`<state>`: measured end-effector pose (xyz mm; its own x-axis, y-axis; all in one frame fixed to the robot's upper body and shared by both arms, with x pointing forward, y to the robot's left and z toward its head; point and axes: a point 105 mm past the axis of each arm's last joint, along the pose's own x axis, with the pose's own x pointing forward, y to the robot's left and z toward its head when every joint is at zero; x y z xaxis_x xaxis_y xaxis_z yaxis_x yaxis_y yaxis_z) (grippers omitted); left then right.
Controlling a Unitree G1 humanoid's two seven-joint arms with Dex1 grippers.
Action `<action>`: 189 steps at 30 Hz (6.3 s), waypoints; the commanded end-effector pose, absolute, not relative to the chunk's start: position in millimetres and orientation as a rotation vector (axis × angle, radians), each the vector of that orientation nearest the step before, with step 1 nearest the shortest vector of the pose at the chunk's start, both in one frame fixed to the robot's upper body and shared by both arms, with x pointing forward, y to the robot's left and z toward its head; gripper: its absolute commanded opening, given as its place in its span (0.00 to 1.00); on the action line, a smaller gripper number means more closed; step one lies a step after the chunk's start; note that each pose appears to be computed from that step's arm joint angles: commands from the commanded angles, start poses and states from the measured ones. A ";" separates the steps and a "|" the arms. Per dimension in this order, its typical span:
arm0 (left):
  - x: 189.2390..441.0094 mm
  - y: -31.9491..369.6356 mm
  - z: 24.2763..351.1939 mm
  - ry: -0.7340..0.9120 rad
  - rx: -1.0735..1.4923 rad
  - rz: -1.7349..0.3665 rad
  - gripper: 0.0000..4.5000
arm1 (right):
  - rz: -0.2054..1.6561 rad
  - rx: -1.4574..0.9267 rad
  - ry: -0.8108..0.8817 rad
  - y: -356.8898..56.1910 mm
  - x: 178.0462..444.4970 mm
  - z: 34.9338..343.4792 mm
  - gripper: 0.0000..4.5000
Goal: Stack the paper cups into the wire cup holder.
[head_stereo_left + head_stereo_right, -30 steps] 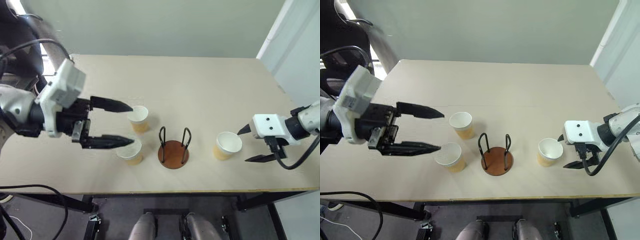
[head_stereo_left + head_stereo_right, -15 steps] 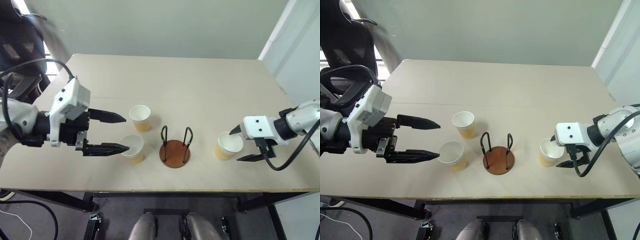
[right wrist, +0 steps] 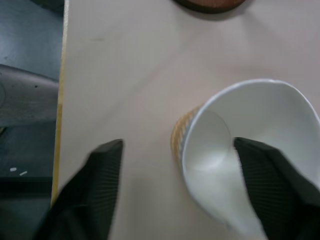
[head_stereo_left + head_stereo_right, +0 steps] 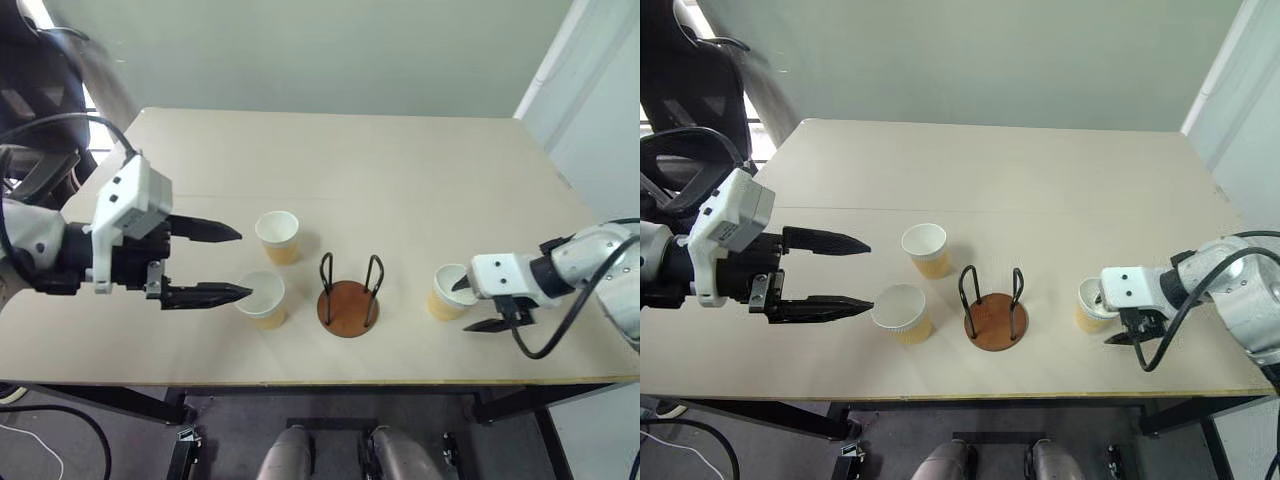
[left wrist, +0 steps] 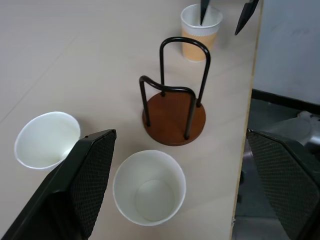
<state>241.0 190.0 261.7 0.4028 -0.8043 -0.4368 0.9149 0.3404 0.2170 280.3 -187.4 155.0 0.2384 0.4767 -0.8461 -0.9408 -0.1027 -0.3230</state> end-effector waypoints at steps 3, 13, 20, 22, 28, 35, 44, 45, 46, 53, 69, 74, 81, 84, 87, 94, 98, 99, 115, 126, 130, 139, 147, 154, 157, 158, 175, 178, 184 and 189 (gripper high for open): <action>240.6 192.8 273.3 0.224 0.501 -1.110 1.00 | 1.278 -1.161 0.531 -190.6 286.0 166.1 0.30; 239.7 192.7 272.3 0.227 0.495 -1.119 1.00 | 1.374 -1.187 0.546 -189.6 277.2 168.4 0.01; 233.1 195.6 274.4 0.250 0.495 -1.142 1.00 | 1.466 -1.192 0.225 -156.0 284.2 251.1 0.01; 230.2 198.8 269.9 0.291 0.497 -1.152 1.00 | 1.447 -1.243 0.117 -145.9 292.1 279.8 0.01; 226.3 203.4 258.1 0.354 0.513 -1.145 1.00 | 1.544 -1.427 -0.072 -114.0 292.4 310.4 0.01; 220.2 206.9 257.5 0.366 0.520 -1.116 1.00 | 1.755 -1.478 -0.110 -88.8 281.4 287.4 0.01; 210.6 205.7 251.7 0.378 0.499 -1.092 1.00 | 1.857 -1.475 -0.165 -67.2 277.3 278.3 0.01; 209.9 205.4 251.6 0.378 0.498 -1.090 1.00 | 1.859 -1.474 -0.170 -65.1 278.0 277.8 0.01; 209.2 205.3 251.6 0.378 0.496 -1.086 1.00 | 1.856 -1.478 -0.176 -63.2 279.4 277.5 0.01; 208.1 207.5 252.4 0.374 0.494 -1.056 1.00 | 1.821 -1.497 -0.222 -58.5 285.7 287.7 0.01; 209.2 208.2 240.4 0.423 0.496 -1.084 1.00 | 1.900 -1.402 -0.317 -36.8 265.6 291.8 0.01; 204.7 203.7 253.3 0.370 0.487 -1.112 1.00 | 1.910 -1.388 -0.293 -30.7 268.9 280.2 0.01; 201.4 203.7 251.2 0.380 0.479 -1.103 1.00 | 1.916 -1.379 -0.267 -26.1 273.3 266.3 0.01; 200.5 203.4 250.6 0.381 0.477 -1.096 1.00 | 1.916 -1.378 -0.255 -25.5 275.1 261.3 0.01; 199.9 204.1 250.3 0.383 0.476 -1.088 1.00 | 1.917 -1.382 -0.244 -26.4 275.8 257.6 0.01; 200.0 204.9 249.9 0.385 0.483 -1.081 1.00 | 1.916 -1.399 -0.222 -28.4 276.7 249.8 0.01; 201.2 205.2 249.9 0.384 0.486 -1.083 1.00 | 1.909 -1.410 -0.220 -29.2 277.4 249.4 0.01; 201.6 205.2 249.8 0.384 0.487 -1.083 1.00 | 1.907 -1.414 -0.215 -29.9 277.8 249.2 0.01; 203.7 207.4 250.0 0.404 0.520 -1.105 1.00 | 1.783 -1.371 -0.220 -40.9 293.0 276.8 0.66; 225.6 201.2 206.3 0.526 0.713 -1.235 1.00 | 1.598 -0.563 -0.113 -154.9 270.0 337.3 0.66; 245.2 195.0 199.9 0.467 0.779 -1.254 1.00 | 1.499 -0.467 -0.101 -171.4 260.4 332.5 0.66; 255.4 188.4 191.1 0.504 0.835 -1.331 1.00 | 1.381 -0.475 -0.065 -173.3 251.7 317.7 0.66; 273.1 180.0 167.5 0.458 0.886 -1.303 1.00 | 1.324 -0.484 -0.044 -175.8 251.8 310.3 0.66; 276.1 174.4 169.0 0.415 0.882 -1.322 0.78 | 1.300 -0.505 -0.024 -177.7 255.5 306.9 0.67; 275.2 174.8 171.5 0.412 0.880 -1.327 0.54 | 1.300 -0.505 -0.021 -177.6 255.8 305.8 0.67; 275.1 175.2 172.0 0.413 0.879 -1.327 0.46 | 1.300 -0.504 -0.023 -177.4 255.7 306.0 0.67; 262.6 181.3 248.0 0.340 0.779 -1.411 0.01 | 1.283 -0.515 -0.022 -194.6 244.0 311.5 0.67; 261.2 175.6 288.9 0.247 0.800 -1.441 0.01 | 1.270 -0.515 -0.020 -196.0 244.7 310.3 0.67; 258.9 140.1 338.8 0.049 0.851 -1.582 0.01 | 1.235 -0.536 -0.039 -197.8 247.9 312.3 0.67; 262.9 111.6 333.4 0.041 0.888 -1.723 0.01 | 1.225 -0.554 -0.057 -194.6 246.4 316.1 0.67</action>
